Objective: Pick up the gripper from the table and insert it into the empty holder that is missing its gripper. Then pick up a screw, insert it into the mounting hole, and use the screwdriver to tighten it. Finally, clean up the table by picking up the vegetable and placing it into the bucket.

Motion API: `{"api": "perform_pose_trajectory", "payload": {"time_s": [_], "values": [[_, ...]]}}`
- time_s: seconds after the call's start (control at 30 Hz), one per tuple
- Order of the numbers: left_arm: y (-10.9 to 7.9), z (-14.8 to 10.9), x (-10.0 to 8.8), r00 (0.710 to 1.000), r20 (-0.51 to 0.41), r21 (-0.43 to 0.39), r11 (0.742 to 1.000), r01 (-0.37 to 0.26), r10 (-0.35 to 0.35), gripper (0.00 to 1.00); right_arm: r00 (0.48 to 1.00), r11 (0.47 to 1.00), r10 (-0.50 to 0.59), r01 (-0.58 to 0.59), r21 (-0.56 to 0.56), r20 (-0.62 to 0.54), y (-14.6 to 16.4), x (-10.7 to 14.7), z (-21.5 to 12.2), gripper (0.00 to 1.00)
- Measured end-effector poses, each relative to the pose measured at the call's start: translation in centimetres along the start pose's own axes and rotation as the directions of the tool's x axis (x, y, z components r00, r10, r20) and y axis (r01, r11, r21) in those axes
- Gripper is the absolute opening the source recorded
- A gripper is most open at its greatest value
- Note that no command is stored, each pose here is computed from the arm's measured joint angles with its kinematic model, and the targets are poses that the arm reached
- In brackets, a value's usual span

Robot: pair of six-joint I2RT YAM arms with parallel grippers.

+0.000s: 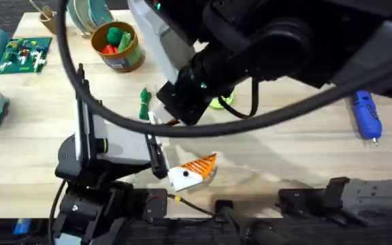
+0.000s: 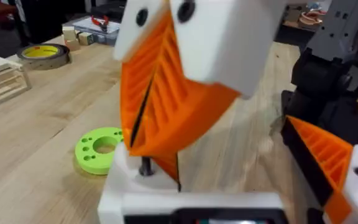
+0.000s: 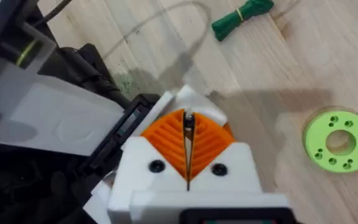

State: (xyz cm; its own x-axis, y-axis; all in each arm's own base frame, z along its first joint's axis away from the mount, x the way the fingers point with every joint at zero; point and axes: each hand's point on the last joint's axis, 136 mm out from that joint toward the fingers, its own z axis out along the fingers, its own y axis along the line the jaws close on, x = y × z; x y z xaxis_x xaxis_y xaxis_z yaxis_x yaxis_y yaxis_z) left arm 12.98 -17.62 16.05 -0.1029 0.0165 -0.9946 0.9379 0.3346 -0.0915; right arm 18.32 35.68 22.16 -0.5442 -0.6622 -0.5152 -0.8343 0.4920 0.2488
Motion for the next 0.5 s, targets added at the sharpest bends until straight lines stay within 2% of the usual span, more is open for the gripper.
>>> {"api": "perform_pose_trajectory", "payload": {"time_s": [0.5], "values": [[-0.06, 0.00, 0.01, 1.000, 0.000, 0.003, 1.000, 0.000, 0.000, 0.993, 1.000, 1.000, -0.003, 0.003, 0.011, -0.001, -0.10, 0.03, 0.02, 0.005]]}}
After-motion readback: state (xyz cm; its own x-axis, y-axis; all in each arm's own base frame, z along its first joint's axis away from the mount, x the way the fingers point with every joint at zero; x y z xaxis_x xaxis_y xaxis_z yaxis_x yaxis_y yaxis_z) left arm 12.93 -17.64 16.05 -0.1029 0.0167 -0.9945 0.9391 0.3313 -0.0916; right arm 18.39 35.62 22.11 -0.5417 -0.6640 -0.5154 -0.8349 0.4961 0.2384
